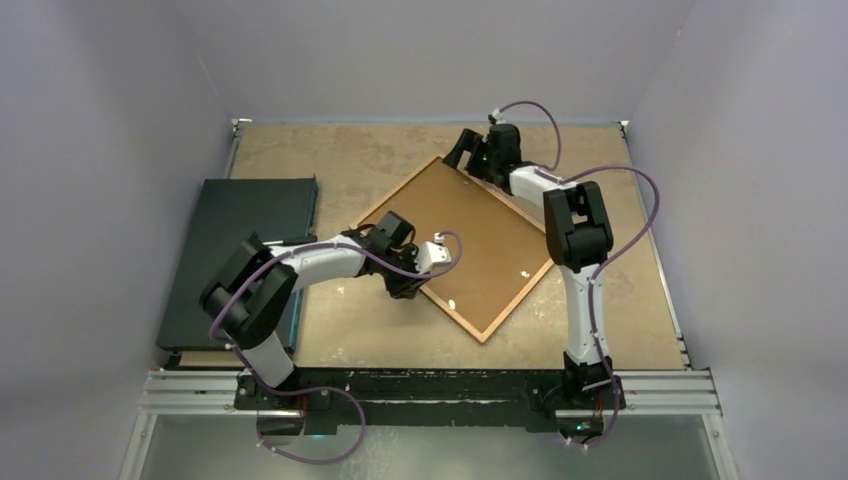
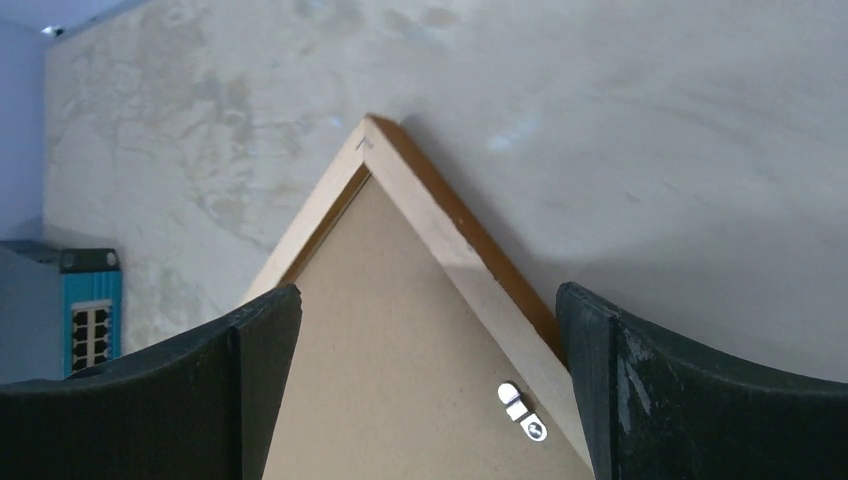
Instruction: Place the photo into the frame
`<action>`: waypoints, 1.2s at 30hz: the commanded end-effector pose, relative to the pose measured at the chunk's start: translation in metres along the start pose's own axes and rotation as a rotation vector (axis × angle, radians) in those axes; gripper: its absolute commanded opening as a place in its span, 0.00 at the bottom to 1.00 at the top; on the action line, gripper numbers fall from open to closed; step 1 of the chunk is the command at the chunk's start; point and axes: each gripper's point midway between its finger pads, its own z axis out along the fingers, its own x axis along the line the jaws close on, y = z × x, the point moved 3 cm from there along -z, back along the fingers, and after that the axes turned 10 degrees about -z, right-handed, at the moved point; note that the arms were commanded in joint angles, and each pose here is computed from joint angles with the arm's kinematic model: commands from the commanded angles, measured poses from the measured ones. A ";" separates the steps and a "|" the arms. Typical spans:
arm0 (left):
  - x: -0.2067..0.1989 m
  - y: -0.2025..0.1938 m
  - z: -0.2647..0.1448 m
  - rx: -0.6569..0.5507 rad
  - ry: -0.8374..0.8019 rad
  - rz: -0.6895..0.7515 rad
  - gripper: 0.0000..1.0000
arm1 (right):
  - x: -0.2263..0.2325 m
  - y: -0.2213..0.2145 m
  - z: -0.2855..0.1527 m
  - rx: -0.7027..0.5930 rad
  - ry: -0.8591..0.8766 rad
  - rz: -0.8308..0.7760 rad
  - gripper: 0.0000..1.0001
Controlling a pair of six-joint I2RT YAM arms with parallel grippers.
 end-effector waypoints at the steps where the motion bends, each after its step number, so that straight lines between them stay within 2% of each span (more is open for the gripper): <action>1: -0.011 0.044 0.033 -0.098 -0.050 0.022 0.33 | 0.119 -0.056 0.005 0.244 0.313 -0.027 0.99; 4: -0.022 0.058 0.040 -0.115 -0.087 0.017 0.40 | 0.135 -0.063 0.007 0.272 0.354 -0.051 0.99; 7: -0.034 0.066 0.042 -0.124 -0.133 -0.018 0.49 | 0.129 -0.061 -0.002 0.280 0.341 -0.055 0.99; 8: -0.038 0.068 0.039 -0.124 -0.152 -0.027 0.61 | 0.121 -0.054 -0.005 0.259 0.310 -0.062 0.99; 9: -0.041 0.070 0.034 -0.120 -0.167 -0.031 0.67 | 0.113 -0.043 -0.010 0.230 0.283 -0.064 0.99; 12: -0.042 0.068 0.007 -0.123 -0.150 -0.032 0.72 | 0.097 -0.002 -0.033 0.104 0.218 -0.071 0.99; 15: -0.029 0.073 -0.035 -0.175 -0.140 -0.084 0.73 | 0.091 0.030 -0.057 0.003 0.138 -0.125 0.99; 20: 0.024 0.091 -0.110 -0.263 -0.017 -0.222 0.75 | 0.101 0.068 -0.103 -0.157 0.093 -0.190 0.99; 25: 0.108 0.092 -0.156 -0.372 0.227 -0.350 0.74 | 0.093 0.073 -0.135 -0.199 0.295 -0.033 0.99; 27: 0.153 0.079 -0.161 -0.374 0.284 -0.469 0.73 | 0.082 0.086 -0.133 -0.223 0.017 -0.124 0.99; 29: 0.185 0.062 -0.159 -0.358 0.273 -0.583 0.73 | 0.099 0.084 -0.143 -0.234 -0.136 -0.228 0.99; 30: 0.199 0.055 -0.156 -0.352 0.272 -0.631 0.72 | 0.107 0.082 -0.150 -0.251 -0.140 -0.243 0.99; 31: 0.209 0.047 -0.150 -0.341 0.269 -0.667 0.77 | 0.113 0.076 -0.156 -0.255 -0.094 -0.221 0.99; 34: 0.224 0.034 -0.129 -0.311 0.248 -0.729 0.80 | 0.093 0.070 -0.172 -0.266 0.009 0.002 0.99; 36: 0.227 0.029 -0.116 -0.317 0.236 -0.761 0.79 | 0.088 0.059 -0.174 -0.232 0.162 0.066 0.99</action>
